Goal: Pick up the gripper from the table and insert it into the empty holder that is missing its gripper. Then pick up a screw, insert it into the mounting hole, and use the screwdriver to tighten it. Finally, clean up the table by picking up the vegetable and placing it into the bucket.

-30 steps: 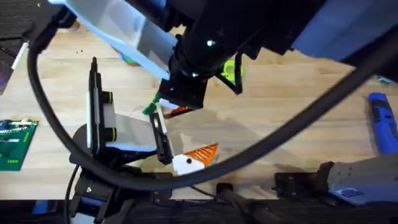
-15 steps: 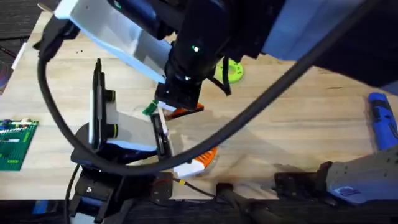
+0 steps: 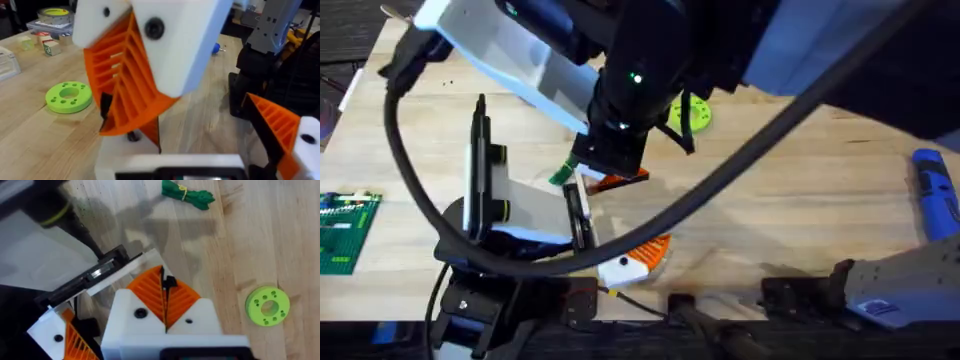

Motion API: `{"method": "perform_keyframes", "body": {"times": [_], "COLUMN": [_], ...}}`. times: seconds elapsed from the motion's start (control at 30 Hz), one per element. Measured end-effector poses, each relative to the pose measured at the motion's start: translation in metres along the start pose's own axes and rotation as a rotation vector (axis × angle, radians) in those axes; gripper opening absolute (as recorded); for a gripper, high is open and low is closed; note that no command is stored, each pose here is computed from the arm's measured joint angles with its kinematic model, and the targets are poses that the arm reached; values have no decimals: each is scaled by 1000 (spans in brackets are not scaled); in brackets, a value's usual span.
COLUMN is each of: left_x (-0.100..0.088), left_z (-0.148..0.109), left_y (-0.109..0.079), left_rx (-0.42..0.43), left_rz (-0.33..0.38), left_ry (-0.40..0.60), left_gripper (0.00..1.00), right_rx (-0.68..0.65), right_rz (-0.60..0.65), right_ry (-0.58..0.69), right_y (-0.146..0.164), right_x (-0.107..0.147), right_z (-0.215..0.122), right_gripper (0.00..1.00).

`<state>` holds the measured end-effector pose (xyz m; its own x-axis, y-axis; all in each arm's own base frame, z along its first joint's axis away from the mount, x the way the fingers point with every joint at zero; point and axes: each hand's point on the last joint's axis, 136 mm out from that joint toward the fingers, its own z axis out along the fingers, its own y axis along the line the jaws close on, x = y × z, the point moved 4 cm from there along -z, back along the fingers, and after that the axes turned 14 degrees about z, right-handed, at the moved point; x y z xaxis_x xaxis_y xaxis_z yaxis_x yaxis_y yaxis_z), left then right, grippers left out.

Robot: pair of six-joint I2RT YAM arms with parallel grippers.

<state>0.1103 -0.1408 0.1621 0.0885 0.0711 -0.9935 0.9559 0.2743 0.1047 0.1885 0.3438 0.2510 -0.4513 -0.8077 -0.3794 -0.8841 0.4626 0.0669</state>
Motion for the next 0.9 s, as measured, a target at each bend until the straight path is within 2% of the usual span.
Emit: {"method": "perform_keyframes", "body": {"times": [0.7,0.9], "left_x": [-2,-2], "left_z": [0,0], "left_y": [-1,0], "left_rx": [10,0], "left_rz": [16,18], "left_ry": [-7,-7], "left_gripper": [992,992], "right_rx": [-8,-17], "right_rz": [-16,-5], "right_ry": [29,39], "right_y": [11,13], "right_x": [6,8], "right_z": [1,1], "right_gripper": [20,446]}}
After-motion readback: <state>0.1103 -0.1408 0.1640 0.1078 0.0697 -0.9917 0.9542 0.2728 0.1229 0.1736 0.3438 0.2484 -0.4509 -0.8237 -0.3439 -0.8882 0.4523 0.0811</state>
